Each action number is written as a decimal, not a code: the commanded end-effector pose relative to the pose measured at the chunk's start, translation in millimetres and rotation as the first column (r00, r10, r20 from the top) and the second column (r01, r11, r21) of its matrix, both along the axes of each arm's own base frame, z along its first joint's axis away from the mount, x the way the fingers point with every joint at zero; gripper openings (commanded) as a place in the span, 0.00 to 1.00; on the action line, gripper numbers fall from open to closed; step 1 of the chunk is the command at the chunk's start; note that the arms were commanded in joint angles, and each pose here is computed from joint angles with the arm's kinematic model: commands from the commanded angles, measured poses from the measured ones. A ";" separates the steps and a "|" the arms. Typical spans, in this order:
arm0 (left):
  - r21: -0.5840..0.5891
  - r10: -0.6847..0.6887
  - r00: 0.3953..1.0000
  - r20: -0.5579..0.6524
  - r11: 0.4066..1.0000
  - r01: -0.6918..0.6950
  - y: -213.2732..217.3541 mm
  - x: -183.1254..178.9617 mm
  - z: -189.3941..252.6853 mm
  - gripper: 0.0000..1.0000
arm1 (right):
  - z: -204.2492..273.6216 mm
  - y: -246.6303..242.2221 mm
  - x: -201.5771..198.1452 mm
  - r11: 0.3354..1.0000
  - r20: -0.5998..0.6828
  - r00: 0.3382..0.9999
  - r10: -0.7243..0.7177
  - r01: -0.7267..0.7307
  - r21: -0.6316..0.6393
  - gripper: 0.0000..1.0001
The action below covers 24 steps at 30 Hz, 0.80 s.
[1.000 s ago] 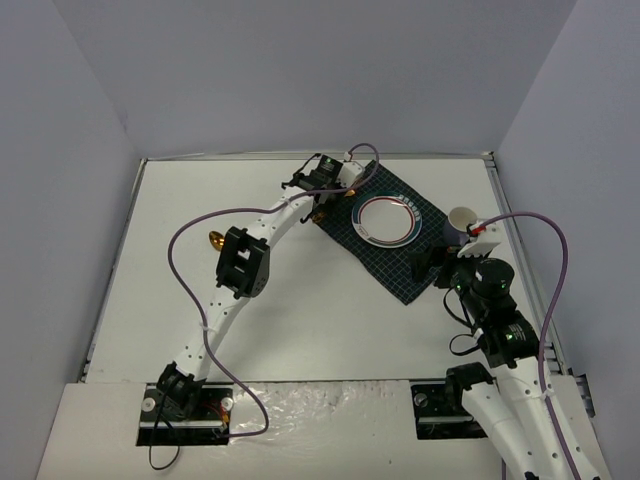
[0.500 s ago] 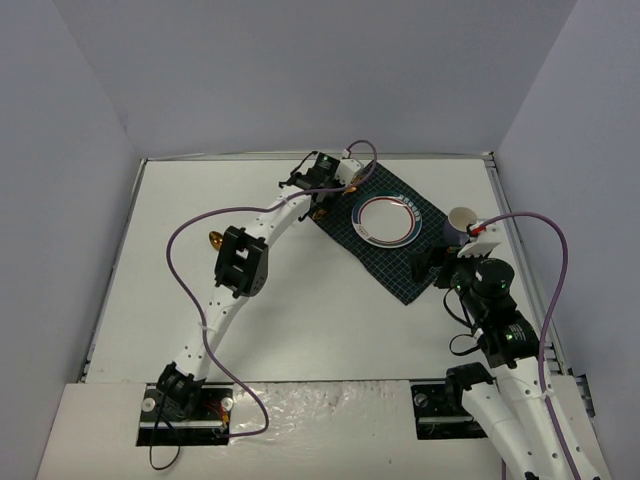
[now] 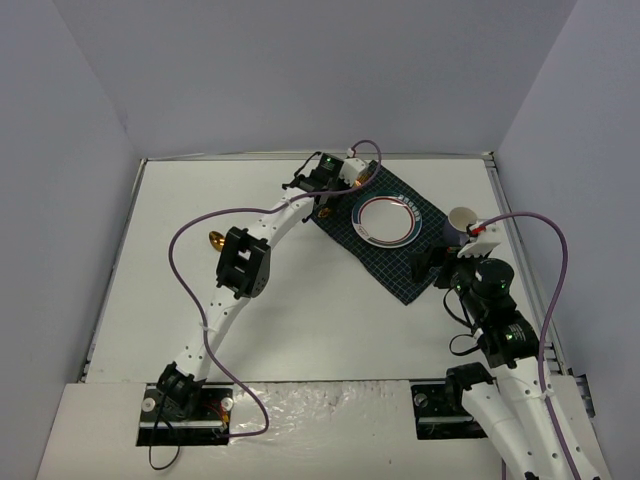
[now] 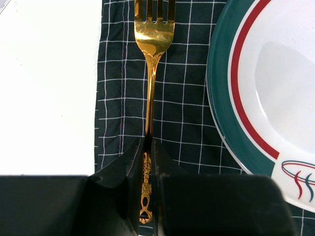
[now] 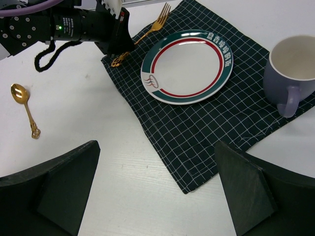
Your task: Set the dinner table for one person
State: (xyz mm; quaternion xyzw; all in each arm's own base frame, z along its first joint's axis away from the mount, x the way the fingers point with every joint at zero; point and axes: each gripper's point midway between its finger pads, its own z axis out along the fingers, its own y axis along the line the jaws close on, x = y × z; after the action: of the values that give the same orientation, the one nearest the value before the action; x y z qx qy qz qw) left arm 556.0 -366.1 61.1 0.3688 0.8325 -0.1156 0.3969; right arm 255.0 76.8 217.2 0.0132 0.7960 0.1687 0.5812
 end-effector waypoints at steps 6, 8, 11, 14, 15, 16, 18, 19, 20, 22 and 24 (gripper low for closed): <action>-0.057 -0.001 0.998 0.066 0.998 0.004 -14.1 12.6 15.0 0.02 | 4.1 1.6 6.1 1.000 0.032 0.999 -0.003 0.003 0.005 1.00; -0.055 -0.003 0.998 0.060 0.998 0.006 -14.3 12.1 10.5 0.04 | 4.7 1.8 5.8 1.000 0.034 0.999 -0.002 0.002 0.007 1.00; -0.047 -0.006 0.999 0.053 0.999 0.008 -13.5 11.6 4.8 0.09 | 5.1 1.7 5.6 1.000 0.036 0.999 -0.002 0.002 0.007 1.00; -0.044 -0.005 0.999 0.053 0.999 0.008 -11.6 12.3 4.4 0.14 | 5.2 2.0 5.5 1.000 0.036 0.999 -0.001 0.000 0.007 1.00; -0.043 -0.007 0.998 0.055 0.999 0.009 -11.7 11.7 6.5 0.17 | 5.2 2.0 5.5 1.000 0.036 0.999 -0.001 0.000 0.007 1.00; -0.041 -0.007 0.998 0.059 0.999 0.010 -10.7 12.1 8.8 0.20 | 5.6 2.1 5.2 1.000 0.037 0.999 0.000 -0.001 0.008 1.00; -0.043 -0.005 0.997 0.071 0.999 0.008 -8.4 12.7 16.9 0.24 | 7.0 2.6 4.9 1.000 0.041 0.999 0.003 -0.004 0.009 1.00; -0.044 -0.003 0.997 0.077 0.999 0.006 -7.3 12.7 21.5 0.26 | 7.8 2.9 4.7 1.000 0.043 0.999 0.005 -0.006 0.010 1.00; -0.047 0.000 0.996 0.089 0.999 0.004 -5.8 13.7 27.9 0.27 | 8.1 2.8 4.4 1.000 0.045 0.999 0.005 -0.006 0.011 1.00; -0.046 0.005 0.994 0.111 0.999 0.001 -1.6 15.0 38.5 0.28 | 9.1 2.7 3.8 1.000 0.049 0.999 0.005 -0.006 0.011 1.00; -0.027 0.006 0.992 0.124 1.000 -0.002 4.2 14.8 41.4 0.29 | 10.0 2.8 3.3 1.000 0.053 0.999 0.007 -0.007 0.012 1.00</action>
State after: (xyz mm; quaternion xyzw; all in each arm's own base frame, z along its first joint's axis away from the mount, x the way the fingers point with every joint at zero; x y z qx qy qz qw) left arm 564.7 -367.9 44.1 0.3669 0.8284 -0.1130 0.4078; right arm 253.9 76.6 210.6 0.0133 0.8001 0.1676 0.5759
